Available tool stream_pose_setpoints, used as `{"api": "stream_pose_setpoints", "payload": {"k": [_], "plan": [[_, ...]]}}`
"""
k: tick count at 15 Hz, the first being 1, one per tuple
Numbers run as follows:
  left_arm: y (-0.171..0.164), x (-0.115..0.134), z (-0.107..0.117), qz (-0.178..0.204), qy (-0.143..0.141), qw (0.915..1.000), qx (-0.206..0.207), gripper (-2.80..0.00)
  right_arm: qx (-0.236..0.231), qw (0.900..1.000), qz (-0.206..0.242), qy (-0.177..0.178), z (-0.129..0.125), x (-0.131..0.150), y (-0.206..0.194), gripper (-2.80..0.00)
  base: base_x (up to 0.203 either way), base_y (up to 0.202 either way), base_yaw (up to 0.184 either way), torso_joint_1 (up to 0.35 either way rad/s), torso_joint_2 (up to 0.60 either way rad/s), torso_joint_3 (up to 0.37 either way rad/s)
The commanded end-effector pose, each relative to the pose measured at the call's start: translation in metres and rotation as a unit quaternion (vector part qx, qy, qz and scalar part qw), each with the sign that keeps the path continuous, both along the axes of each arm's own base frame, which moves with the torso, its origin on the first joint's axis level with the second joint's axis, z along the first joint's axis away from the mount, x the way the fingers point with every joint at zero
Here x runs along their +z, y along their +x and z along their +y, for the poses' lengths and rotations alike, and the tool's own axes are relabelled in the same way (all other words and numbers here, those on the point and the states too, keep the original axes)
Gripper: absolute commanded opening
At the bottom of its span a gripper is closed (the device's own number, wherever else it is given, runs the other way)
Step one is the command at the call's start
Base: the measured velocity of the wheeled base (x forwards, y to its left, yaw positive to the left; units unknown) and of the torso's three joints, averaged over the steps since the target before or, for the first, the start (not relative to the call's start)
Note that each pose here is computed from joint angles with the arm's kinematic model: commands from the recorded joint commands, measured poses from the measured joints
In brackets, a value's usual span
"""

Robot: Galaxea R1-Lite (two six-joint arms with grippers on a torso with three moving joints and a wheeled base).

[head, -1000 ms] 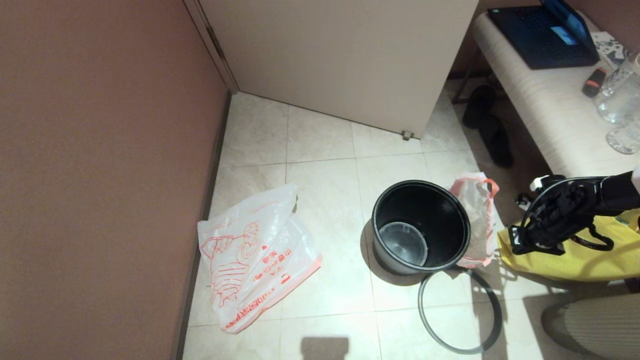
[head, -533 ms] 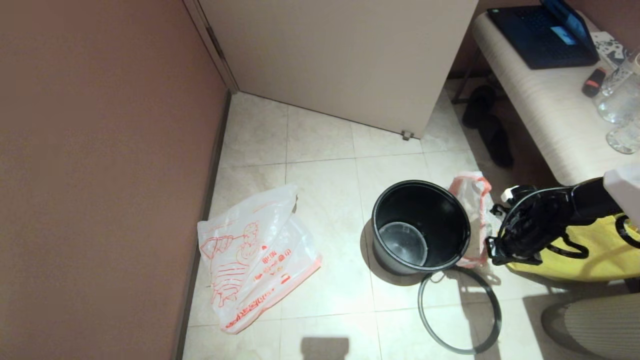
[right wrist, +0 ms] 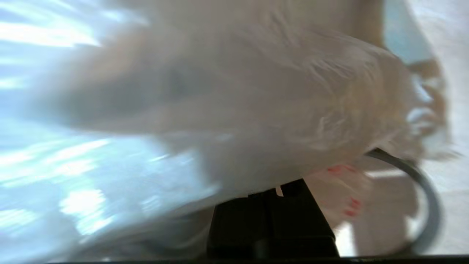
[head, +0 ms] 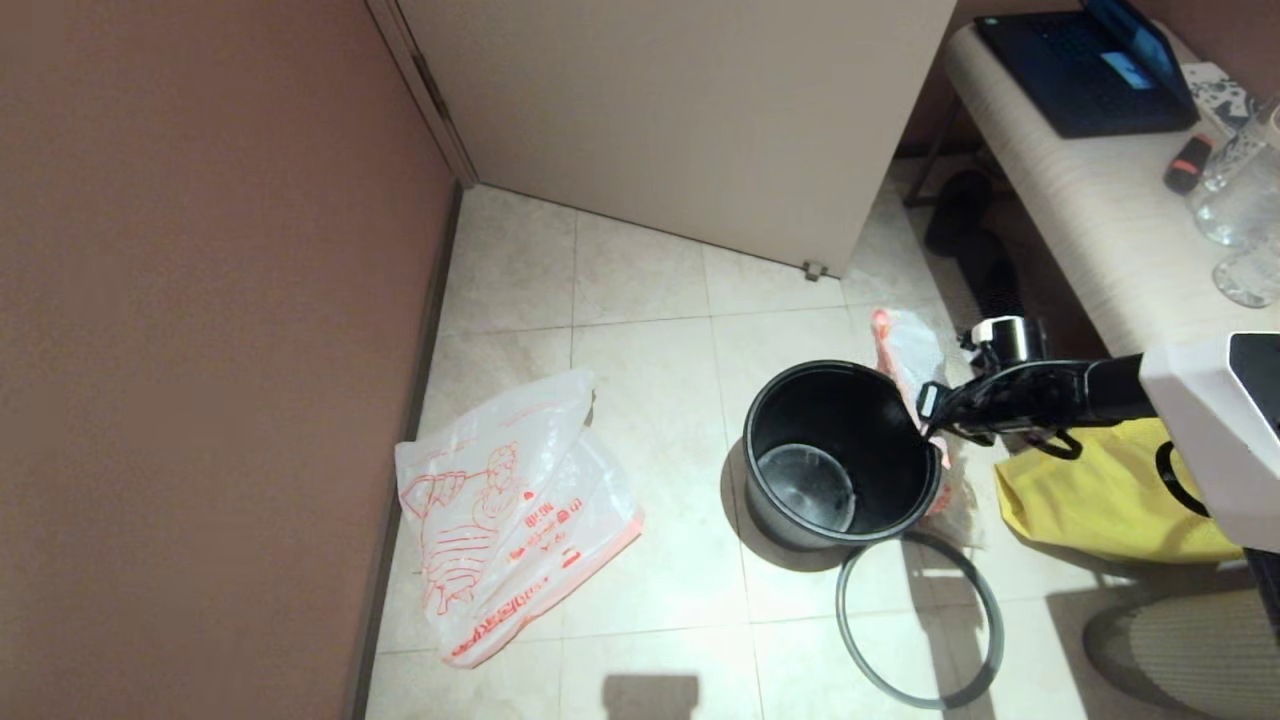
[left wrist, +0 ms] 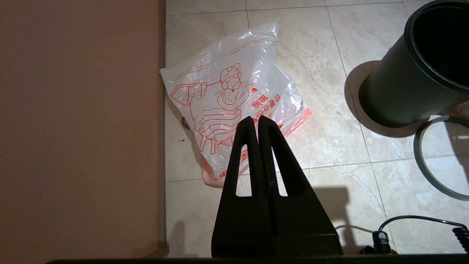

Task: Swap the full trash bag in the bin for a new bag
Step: Pick up a new trash bag

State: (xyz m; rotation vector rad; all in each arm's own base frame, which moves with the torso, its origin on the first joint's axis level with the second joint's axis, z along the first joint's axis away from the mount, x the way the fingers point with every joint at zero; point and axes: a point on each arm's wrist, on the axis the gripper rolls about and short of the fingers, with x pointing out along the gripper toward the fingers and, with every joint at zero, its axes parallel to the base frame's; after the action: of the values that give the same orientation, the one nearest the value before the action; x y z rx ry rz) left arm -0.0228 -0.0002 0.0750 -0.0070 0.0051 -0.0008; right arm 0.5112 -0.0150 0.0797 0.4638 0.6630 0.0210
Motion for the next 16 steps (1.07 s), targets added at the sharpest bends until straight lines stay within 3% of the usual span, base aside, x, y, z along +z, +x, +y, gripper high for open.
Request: {"api": "stream_pose_setpoints", "payload": {"k": [1,5,9,12,16], "plan": [[0.0,0.0,0.0,0.0,0.0,1.0,0.0,-2.8,0.008,0.999,-0.037,0.021,0.006,0.016,0.008,-2.8,0.0,0.0,0.0,0.0,0.0,0.0],[0.0,0.0,0.0,0.001,0.0,1.0,0.0,-2.8,-0.019,0.998,-0.051,0.03,0.001,0.055,-0.007,-2.8,0.0,0.0,0.0,0.0,0.0,0.0],[0.0,0.0,0.0,0.001,0.0,1.0,-0.001,-2.8,-0.056,0.998,-0.016,0.033,-0.02,0.116,-0.066,-2.8,0.0,0.0,0.0,0.0,0.0,0.0],[0.0,0.0,0.0,0.001,0.0,1.0,0.0,-2.8,-0.025,0.999,0.031,0.019,-0.003,0.129,-0.111,-2.8,0.0,0.0,0.0,0.0,0.0,0.0],[0.0,0.0,0.0,0.001,0.0,1.0,0.0,-2.8,0.049,0.996,0.076,0.025,0.042,0.122,-0.119,-2.8,0.0,0.0,0.0,0.0,0.0,0.0]]}}
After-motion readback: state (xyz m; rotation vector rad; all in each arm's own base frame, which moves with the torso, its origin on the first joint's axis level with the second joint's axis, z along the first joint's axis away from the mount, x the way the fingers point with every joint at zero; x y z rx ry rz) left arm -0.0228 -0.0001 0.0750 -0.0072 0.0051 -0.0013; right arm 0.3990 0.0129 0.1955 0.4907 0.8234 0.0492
